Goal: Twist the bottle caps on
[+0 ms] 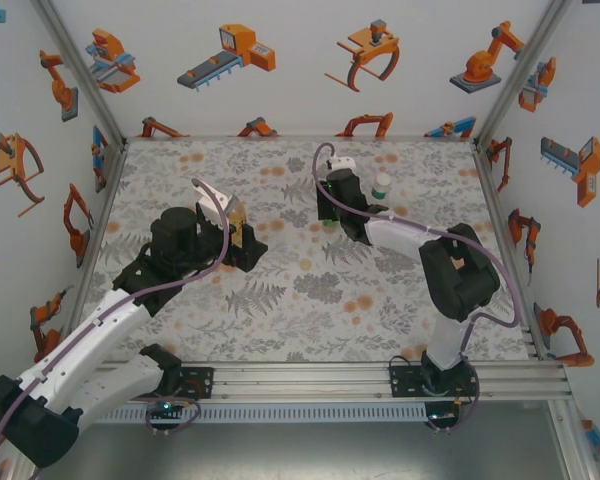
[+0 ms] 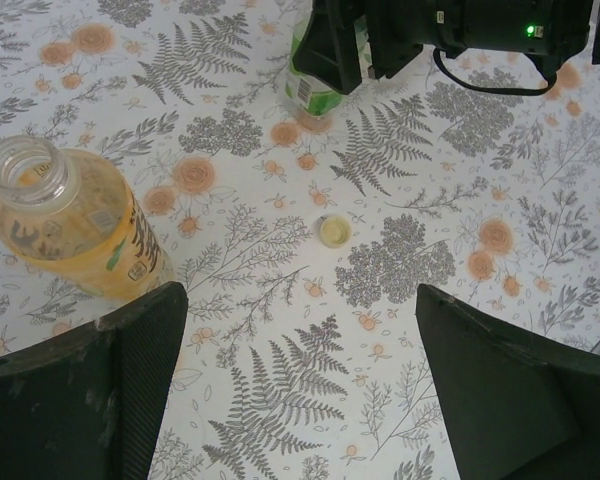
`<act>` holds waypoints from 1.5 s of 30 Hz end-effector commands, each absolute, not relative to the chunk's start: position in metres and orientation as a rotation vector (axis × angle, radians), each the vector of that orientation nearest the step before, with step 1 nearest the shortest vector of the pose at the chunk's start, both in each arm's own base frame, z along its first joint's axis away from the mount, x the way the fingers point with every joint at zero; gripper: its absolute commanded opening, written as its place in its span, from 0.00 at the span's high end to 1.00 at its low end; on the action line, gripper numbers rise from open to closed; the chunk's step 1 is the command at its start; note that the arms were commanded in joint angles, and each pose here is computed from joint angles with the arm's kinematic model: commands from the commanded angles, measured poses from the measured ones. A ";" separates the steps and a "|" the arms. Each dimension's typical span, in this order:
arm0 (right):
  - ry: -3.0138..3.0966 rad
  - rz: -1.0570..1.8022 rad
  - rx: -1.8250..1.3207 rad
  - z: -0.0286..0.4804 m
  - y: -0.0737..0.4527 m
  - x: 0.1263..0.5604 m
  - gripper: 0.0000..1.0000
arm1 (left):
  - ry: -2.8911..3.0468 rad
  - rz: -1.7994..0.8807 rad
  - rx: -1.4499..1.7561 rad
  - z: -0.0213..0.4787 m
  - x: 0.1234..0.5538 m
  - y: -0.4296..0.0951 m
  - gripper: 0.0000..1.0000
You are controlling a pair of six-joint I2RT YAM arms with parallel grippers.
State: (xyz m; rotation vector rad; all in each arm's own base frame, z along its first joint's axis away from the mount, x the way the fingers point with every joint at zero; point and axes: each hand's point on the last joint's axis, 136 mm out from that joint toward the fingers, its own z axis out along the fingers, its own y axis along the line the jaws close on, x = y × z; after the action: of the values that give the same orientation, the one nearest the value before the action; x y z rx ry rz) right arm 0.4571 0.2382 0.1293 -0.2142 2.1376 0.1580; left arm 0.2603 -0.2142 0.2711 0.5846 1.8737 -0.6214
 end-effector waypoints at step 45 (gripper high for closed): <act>1.682 0.899 -0.863 0.251 0.363 0.314 0.33 | 1.893 -0.621 0.413 0.312 0.255 -0.169 0.13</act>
State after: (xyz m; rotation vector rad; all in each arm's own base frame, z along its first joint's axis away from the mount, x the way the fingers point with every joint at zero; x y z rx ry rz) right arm 0.3261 0.3282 0.2179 -0.7214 1.9543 0.7984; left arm 0.2660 -0.1741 0.2935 0.4431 1.9121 -0.5795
